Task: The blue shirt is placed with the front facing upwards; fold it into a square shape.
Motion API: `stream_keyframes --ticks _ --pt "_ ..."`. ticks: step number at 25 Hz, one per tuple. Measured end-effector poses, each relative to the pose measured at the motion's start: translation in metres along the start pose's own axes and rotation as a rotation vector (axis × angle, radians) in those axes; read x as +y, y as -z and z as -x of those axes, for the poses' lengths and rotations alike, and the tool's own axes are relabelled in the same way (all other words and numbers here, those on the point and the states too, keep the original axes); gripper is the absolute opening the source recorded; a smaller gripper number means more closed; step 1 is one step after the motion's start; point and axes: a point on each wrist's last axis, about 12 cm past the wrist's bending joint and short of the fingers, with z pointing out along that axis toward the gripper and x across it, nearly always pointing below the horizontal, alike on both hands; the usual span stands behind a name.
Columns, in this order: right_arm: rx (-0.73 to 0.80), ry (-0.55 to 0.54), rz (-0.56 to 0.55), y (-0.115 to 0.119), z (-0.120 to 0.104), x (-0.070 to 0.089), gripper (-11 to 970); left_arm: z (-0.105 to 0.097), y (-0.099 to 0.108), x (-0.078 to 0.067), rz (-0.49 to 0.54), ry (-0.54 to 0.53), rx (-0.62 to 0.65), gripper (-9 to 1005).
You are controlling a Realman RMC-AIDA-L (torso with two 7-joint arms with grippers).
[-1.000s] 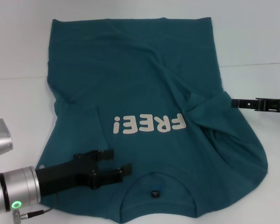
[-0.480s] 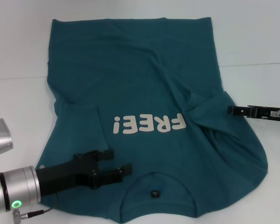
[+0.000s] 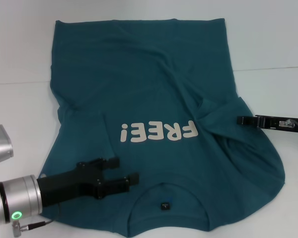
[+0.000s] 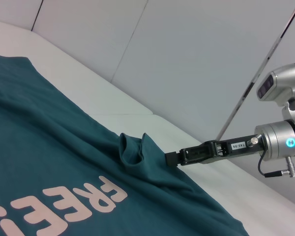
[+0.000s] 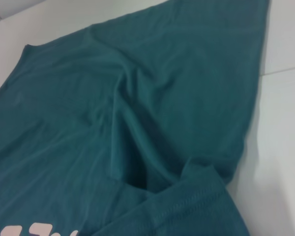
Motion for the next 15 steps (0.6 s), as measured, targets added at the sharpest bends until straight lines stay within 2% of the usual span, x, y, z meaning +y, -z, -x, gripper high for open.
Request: stream_keyframes --ticks 10,13,15 --pt "0.007 0.001 0.019 0.0028 0.0031 0.0007 497 0.0004 0.0002 0.0002 0.001 -0.001 0.0 887" --pt "0.011 0.004 0.024 0.0027 0.0031 0.0016 258 0.0006 0.0002 0.0002 0.001 -0.002 0.0 887" --pt "0.012 0.005 0.028 0.003 0.0032 0.002 173 0.0007 0.0003 0.0002 0.001 -0.002 -0.001 887"
